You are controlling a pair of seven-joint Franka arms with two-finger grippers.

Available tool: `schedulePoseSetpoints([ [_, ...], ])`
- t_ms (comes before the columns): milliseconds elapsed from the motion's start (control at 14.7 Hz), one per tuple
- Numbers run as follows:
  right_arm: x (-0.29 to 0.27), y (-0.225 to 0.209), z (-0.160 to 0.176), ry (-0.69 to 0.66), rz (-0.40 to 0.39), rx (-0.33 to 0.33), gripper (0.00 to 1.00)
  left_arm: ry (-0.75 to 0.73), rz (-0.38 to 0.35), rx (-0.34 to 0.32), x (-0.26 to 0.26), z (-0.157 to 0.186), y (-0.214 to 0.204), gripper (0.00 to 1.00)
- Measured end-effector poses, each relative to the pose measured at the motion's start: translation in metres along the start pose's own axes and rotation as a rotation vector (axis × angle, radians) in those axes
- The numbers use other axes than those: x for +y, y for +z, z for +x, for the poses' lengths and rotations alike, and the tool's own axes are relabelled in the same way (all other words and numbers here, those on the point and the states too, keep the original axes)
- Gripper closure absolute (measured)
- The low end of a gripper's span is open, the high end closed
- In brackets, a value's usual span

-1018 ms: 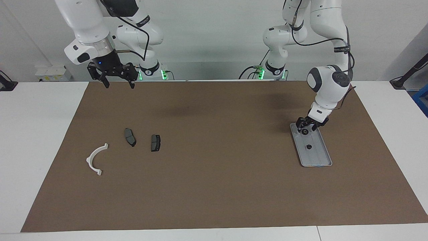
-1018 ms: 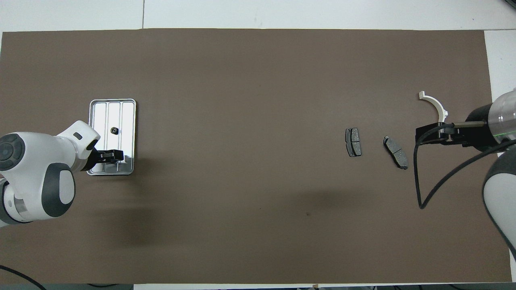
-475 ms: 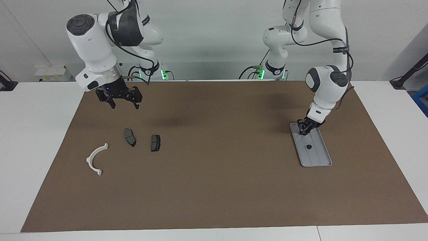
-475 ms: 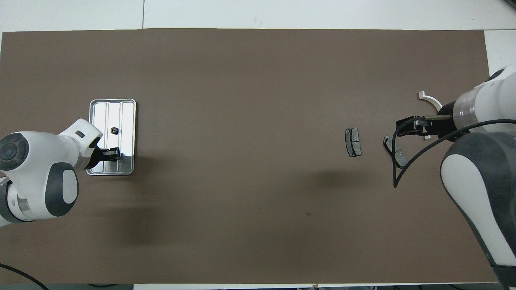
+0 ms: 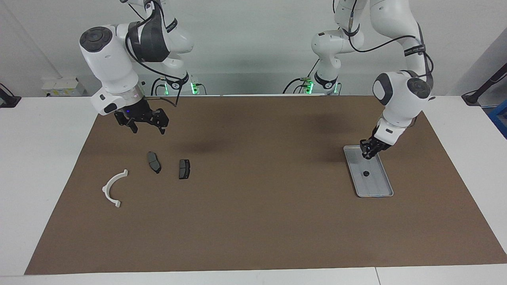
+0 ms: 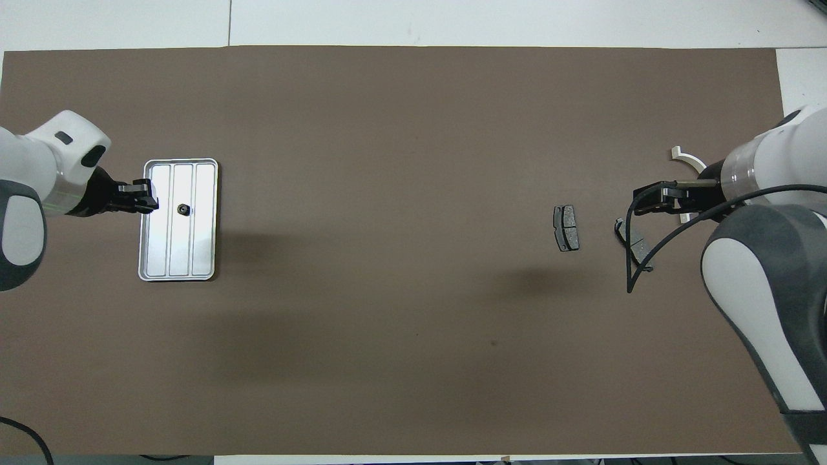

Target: Place bearing gear from tray to pile

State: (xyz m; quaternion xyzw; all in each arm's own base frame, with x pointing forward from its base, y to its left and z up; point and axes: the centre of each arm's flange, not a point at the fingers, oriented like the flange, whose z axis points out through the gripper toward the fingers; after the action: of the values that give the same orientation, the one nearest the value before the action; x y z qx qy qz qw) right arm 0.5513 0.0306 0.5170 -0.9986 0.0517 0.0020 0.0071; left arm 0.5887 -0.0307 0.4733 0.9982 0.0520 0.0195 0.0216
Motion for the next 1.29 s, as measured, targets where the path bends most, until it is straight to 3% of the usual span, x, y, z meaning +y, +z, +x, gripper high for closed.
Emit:
schedulePoseSetpoints([
  [204,0.007,0.000,0.001,0.012,0.000,0.001,0.00,-0.062,0.032,0.020,0.102,-0.006,-0.010,0.66],
  [407,0.011,0.000,0.002,0.020,0.001,0.003,0.00,-0.103,0.041,0.006,0.199,-0.042,0.008,0.66],
  [611,0.014,-0.001,0.002,0.026,0.001,0.004,0.00,-0.134,0.041,-0.005,0.262,-0.071,0.035,0.66],
  [950,0.017,0.005,0.008,0.031,0.004,0.018,0.00,-0.192,0.044,0.001,0.307,-0.076,0.124,0.66],
  [1289,0.007,0.052,0.032,0.017,0.015,0.018,0.00,-0.203,0.025,0.018,0.310,-0.069,0.149,0.66],
])
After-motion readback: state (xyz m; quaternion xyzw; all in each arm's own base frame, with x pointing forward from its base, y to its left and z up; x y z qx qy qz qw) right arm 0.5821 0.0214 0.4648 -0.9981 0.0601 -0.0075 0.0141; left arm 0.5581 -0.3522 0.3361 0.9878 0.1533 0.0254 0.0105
